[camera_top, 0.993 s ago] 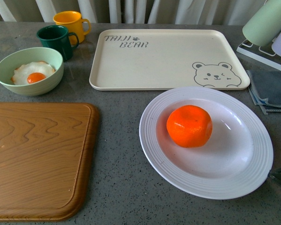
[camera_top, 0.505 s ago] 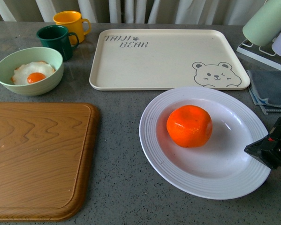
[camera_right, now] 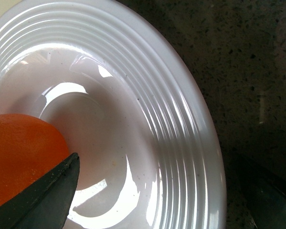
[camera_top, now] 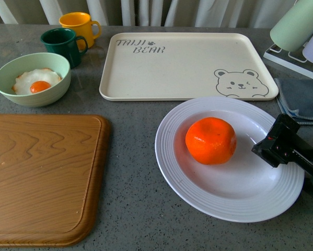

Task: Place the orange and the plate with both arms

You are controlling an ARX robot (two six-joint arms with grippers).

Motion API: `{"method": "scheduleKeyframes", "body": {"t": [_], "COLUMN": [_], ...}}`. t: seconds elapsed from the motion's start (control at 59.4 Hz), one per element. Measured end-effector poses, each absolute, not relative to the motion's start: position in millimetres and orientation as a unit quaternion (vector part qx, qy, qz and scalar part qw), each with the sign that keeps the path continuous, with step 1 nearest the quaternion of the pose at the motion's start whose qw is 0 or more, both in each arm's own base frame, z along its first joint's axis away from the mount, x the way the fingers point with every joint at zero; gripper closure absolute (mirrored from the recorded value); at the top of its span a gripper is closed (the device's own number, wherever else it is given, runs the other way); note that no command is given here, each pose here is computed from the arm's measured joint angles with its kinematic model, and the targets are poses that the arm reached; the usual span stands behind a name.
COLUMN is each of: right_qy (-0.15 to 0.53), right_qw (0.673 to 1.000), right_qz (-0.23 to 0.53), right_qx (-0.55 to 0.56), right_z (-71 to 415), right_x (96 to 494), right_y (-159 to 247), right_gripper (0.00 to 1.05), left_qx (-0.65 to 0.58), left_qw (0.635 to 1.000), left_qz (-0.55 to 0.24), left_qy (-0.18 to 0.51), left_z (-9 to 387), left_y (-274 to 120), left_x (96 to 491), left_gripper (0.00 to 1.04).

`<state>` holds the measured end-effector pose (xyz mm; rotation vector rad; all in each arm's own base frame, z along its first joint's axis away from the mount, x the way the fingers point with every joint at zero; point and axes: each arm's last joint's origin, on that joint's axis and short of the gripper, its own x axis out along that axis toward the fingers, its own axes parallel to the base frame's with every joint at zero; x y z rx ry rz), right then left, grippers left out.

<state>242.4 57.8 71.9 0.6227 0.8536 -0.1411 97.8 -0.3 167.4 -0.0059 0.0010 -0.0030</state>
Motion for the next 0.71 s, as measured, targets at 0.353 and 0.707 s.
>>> {"method": "scheduleKeyframes", "body": {"t": [0.353,0.707], "right_qy": [0.409,0.424], "right_qw": [0.865,0.855], "right_qz": [-0.065,-0.07], "right_qx": [0.284,0.29], "right_z": [66.7,60.6], "right_x": [253.0,251.6], "right_y": [65.5,65.4], "right_gripper": [0.26,0.75], "left_qx": [-0.003,-0.003], "left_qw": [1.0,1.0], "left_qz": [-0.001,-0.001], "left_qy": [0.0,0.0], "left_z": [167.4,167.4], "left_y": [-0.2,-0.2], "left_x": [97.8,97.8], "left_gripper": [0.09,0.09]}}
